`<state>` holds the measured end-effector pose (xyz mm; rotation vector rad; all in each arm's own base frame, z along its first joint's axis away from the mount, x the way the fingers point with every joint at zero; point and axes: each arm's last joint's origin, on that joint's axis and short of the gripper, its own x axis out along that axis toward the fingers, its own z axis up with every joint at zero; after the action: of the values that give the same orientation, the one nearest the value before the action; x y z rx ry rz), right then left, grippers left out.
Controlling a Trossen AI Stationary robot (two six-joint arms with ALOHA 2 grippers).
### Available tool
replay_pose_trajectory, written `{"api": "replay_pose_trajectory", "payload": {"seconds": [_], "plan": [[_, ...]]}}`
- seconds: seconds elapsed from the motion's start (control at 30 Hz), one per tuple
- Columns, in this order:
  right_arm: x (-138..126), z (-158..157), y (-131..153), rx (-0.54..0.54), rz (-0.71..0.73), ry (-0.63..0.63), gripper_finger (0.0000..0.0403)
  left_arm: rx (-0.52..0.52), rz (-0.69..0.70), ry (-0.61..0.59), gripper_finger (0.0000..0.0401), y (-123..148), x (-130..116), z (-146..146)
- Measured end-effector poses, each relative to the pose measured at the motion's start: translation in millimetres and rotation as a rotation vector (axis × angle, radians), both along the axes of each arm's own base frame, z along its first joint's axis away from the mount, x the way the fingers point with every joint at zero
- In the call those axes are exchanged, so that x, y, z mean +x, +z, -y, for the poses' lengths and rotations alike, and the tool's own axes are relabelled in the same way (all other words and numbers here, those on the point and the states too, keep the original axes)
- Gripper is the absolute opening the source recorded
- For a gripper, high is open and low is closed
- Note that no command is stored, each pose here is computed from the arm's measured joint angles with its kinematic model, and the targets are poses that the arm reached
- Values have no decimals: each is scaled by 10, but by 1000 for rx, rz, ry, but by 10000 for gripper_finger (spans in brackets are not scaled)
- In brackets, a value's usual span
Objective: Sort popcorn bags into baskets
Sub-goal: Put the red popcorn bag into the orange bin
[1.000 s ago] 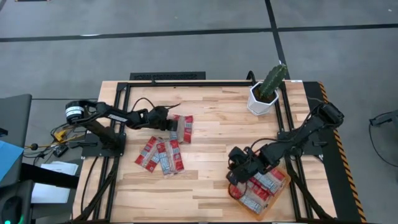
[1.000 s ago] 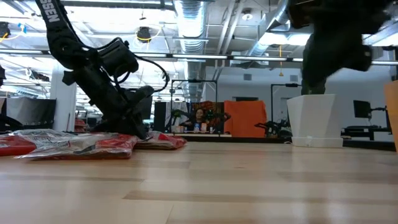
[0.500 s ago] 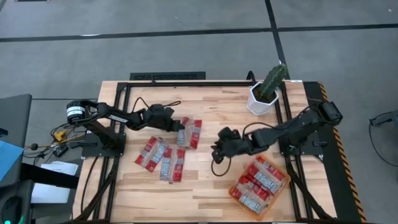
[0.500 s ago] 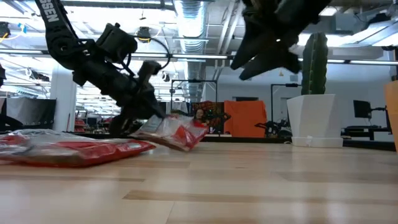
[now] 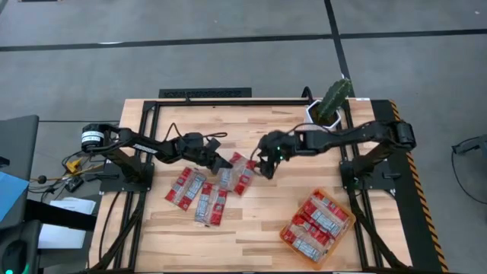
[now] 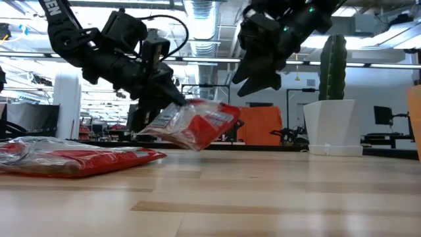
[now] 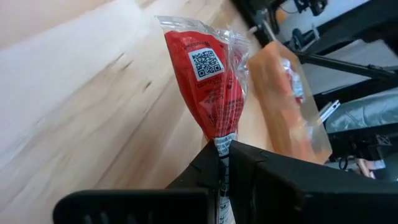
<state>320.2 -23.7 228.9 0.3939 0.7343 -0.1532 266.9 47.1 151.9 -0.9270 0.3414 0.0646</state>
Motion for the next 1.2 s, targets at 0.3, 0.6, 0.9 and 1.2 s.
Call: {"api": "replay_pose_trajectory", "payload": {"seconds": [0.3,0.6,0.9,1.2], "plan": [[10,255,-23,29,30,77,255,42,28,1,0,92,92,69],[21,240,-13,72,41,42,255,35,62,45,0,207,176,50],[-41,213,117,66,72,-146,255,-22,109,95,0,304,223,0],[-312,-128,517,39,256,-419,255,-52,245,131,0,436,242,-9]]}}
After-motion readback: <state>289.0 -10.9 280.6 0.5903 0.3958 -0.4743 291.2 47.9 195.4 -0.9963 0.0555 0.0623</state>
